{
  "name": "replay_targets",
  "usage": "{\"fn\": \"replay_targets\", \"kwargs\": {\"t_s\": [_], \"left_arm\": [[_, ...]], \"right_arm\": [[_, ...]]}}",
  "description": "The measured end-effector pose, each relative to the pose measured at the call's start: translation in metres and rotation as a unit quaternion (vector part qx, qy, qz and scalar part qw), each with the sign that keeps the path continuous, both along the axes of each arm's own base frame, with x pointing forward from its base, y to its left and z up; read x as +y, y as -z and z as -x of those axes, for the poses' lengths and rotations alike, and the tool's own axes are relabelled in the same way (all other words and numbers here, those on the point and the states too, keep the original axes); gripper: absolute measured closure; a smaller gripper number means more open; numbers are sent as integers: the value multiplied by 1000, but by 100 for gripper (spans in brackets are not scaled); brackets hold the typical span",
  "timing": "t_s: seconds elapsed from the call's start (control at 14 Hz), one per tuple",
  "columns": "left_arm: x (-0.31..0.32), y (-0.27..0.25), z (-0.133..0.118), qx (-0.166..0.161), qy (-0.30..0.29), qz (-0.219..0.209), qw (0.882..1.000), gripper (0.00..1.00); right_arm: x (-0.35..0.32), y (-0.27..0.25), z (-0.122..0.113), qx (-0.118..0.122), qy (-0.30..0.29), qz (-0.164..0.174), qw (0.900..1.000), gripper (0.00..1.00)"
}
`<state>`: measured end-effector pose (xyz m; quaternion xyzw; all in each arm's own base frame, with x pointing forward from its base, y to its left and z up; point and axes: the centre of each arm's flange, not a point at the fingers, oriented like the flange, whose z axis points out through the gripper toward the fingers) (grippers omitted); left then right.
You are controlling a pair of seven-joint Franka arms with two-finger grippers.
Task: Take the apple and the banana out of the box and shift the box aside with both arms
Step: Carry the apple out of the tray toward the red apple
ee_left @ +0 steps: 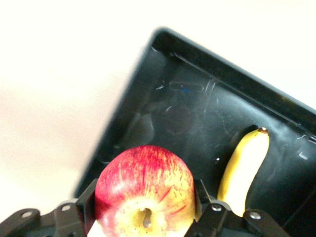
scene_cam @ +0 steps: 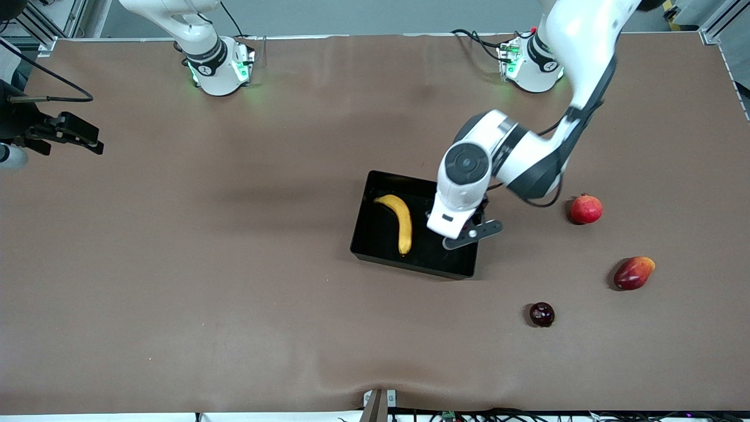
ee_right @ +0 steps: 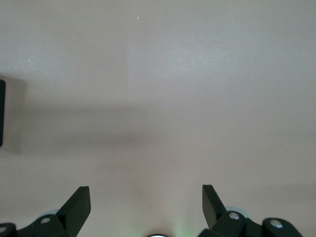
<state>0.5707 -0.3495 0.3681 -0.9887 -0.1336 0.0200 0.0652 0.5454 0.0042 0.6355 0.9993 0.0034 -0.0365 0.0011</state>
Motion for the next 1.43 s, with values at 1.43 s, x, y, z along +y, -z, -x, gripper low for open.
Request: {"fn": "replay_targets", "kwargs": {"t_s": [1.43], "left_arm": [[321, 49, -71, 34, 135, 48, 989, 24]], "right_arm": [[-16, -2, -3, -15, 15, 1, 1000, 0]]}}
